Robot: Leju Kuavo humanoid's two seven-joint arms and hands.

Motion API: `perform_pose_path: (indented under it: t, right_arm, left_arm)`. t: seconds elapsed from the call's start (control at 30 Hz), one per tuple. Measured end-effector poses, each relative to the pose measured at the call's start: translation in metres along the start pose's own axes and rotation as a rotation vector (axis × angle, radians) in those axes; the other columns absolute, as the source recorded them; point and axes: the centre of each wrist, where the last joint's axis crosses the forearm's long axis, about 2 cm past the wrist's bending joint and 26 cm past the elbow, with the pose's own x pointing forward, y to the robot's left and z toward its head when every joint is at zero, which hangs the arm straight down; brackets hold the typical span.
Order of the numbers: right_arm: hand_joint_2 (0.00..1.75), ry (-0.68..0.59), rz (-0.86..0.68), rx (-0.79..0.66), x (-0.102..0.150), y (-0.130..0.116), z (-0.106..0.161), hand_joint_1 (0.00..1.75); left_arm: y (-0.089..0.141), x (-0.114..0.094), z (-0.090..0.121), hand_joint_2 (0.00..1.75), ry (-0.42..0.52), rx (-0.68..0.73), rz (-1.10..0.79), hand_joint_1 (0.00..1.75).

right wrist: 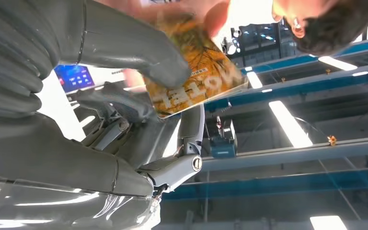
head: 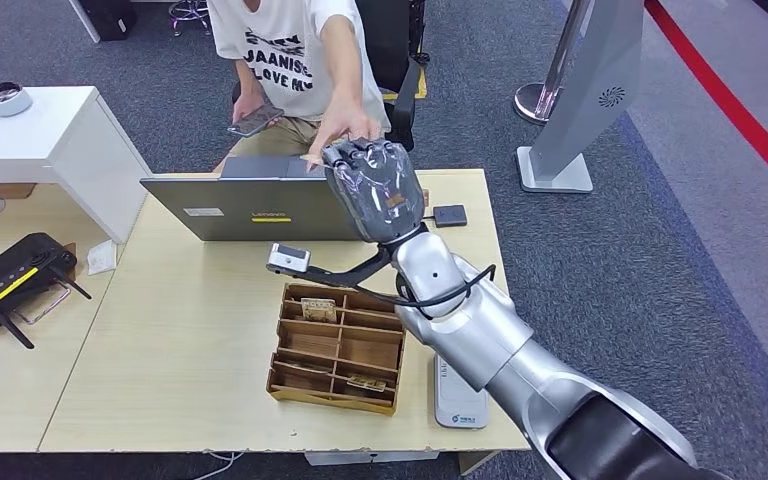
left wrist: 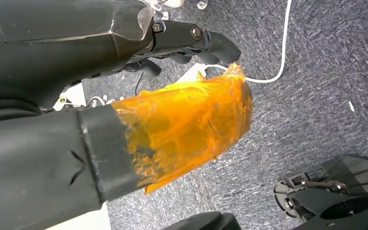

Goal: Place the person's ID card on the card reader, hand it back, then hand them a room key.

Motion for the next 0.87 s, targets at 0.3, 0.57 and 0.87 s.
perform_pose_path:
  t: [0.3, 0.57, 0.87]
  right_arm:
    - [0.00, -0.007, 0.010, 0.019, -0.001, 0.008, 0.007, 0.00]
    - [0.00, 0.004, -0.229, 0.027, 0.015, 0.009, 0.025, 0.00]
    - [0.00, 0.158, -0.985, 0.054, 0.050, -0.009, 0.065, 0.00]
  left_arm:
    - [-0.002, 0.001, 0.001, 0.00, -0.002, -0.003, 0.001, 0.00]
    - [-0.003, 0.000, 0.001, 0.00, -0.001, -0.001, 0.029, 0.00]
    - [-0.009, -0.014, 0.000, 0.00, 0.012, 0.013, 0.129, 0.00]
